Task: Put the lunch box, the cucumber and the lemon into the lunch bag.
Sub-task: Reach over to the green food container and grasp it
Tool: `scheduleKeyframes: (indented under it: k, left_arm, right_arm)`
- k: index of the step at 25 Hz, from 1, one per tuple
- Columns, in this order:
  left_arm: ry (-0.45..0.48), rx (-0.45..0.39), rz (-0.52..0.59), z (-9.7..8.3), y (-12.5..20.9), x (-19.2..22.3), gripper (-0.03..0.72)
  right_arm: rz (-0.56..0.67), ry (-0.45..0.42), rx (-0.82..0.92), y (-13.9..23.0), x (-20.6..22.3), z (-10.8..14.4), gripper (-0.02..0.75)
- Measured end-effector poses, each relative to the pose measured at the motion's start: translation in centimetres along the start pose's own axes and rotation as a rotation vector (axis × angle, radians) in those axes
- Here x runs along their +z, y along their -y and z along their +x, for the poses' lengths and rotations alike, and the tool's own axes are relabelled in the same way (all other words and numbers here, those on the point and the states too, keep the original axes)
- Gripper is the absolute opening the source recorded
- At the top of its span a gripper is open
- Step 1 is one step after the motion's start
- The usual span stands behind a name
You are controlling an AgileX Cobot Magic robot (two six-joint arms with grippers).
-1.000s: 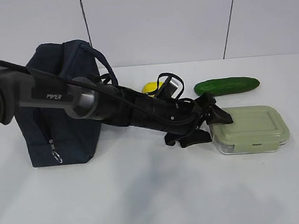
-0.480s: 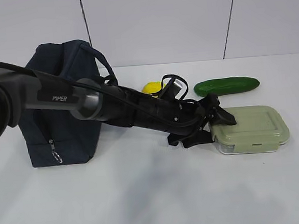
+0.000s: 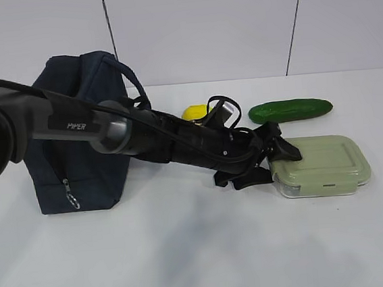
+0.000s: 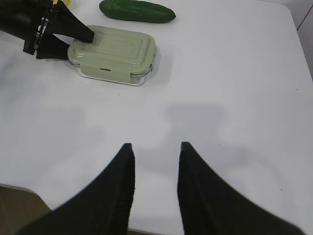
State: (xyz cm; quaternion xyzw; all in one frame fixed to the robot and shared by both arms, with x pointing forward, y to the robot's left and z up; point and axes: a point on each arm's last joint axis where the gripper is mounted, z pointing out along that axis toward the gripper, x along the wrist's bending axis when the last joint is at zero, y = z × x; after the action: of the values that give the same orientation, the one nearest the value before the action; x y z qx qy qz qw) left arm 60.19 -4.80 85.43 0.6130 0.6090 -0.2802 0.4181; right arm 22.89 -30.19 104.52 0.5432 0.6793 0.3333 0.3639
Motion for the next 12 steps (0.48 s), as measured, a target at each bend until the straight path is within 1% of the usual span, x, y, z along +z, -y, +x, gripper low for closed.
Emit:
scheduleKeyframes:
  k: [7, 12]
  left_arm:
    - [0.000, 0.001, 0.000, 0.00, 0.00, 0.00, 0.535]
    - [0.000, 0.001, 0.000, 0.00, 0.00, 0.00, 0.503]
  right_arm:
    - [0.000, 0.000, 0.000, 0.00, 0.00, 0.00, 0.240]
    - [0.000, 0.000, 0.000, 0.00, 0.00, 0.00, 0.240]
